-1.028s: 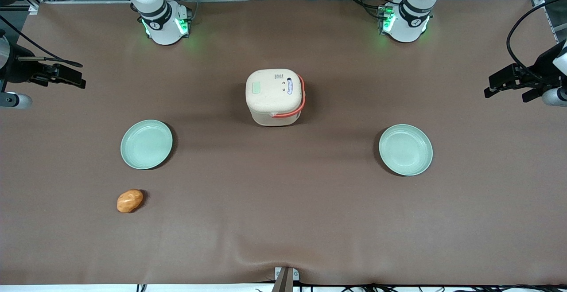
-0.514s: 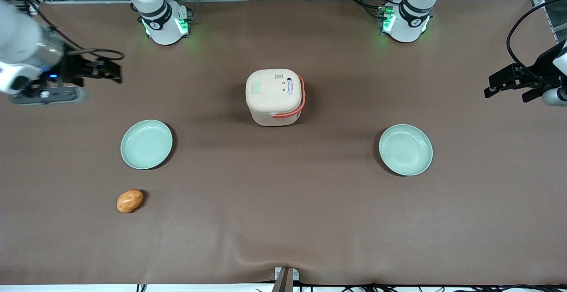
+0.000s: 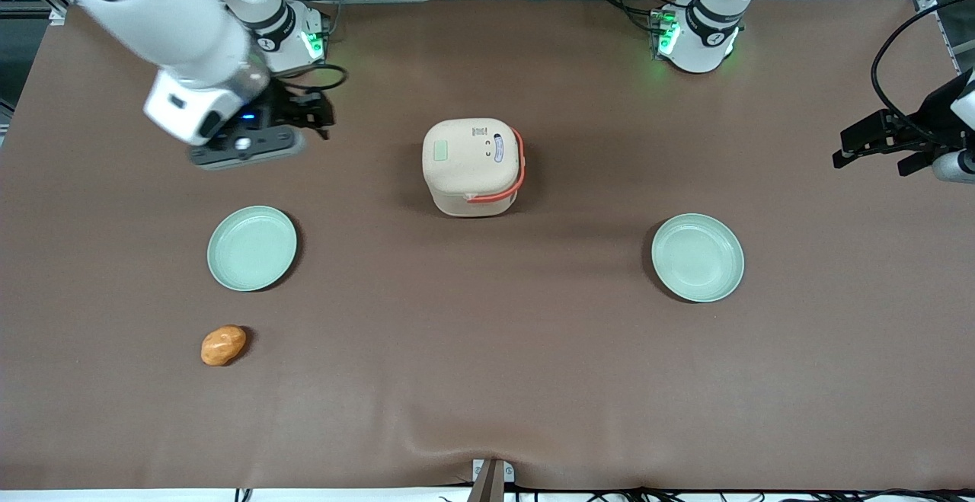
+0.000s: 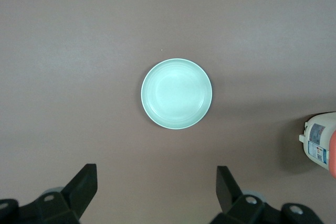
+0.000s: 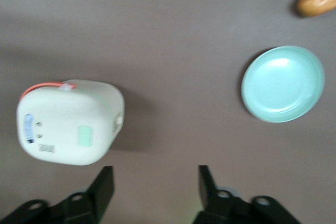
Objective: Press rice cooker button with right arm
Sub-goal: 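Move the right gripper over the rice cooker's pale green button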
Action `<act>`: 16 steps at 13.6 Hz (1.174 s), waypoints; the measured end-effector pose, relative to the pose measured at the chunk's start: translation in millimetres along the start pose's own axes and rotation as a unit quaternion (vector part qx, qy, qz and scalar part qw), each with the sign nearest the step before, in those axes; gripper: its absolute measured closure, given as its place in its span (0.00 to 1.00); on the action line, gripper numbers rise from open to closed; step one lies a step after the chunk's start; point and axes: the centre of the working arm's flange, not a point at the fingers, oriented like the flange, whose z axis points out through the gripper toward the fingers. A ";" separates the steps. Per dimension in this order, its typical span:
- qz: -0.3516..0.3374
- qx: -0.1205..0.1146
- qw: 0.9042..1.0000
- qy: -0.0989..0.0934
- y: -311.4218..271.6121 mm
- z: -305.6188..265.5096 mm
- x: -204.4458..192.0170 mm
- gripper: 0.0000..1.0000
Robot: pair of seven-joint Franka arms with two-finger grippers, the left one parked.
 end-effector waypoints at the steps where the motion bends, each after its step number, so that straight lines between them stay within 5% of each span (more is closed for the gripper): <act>1: 0.002 0.001 1.000 -0.008 -12.5 10.3 0.6 0.45; 6: -0.015 -0.007 0.999 -0.037 -56.8 65.0 12.5 0.99; 11: -0.025 -0.023 0.998 -0.061 -103.7 113.3 10.8 0.99; 16: -0.015 -0.021 0.994 -0.105 -129.6 161.9 9.4 0.99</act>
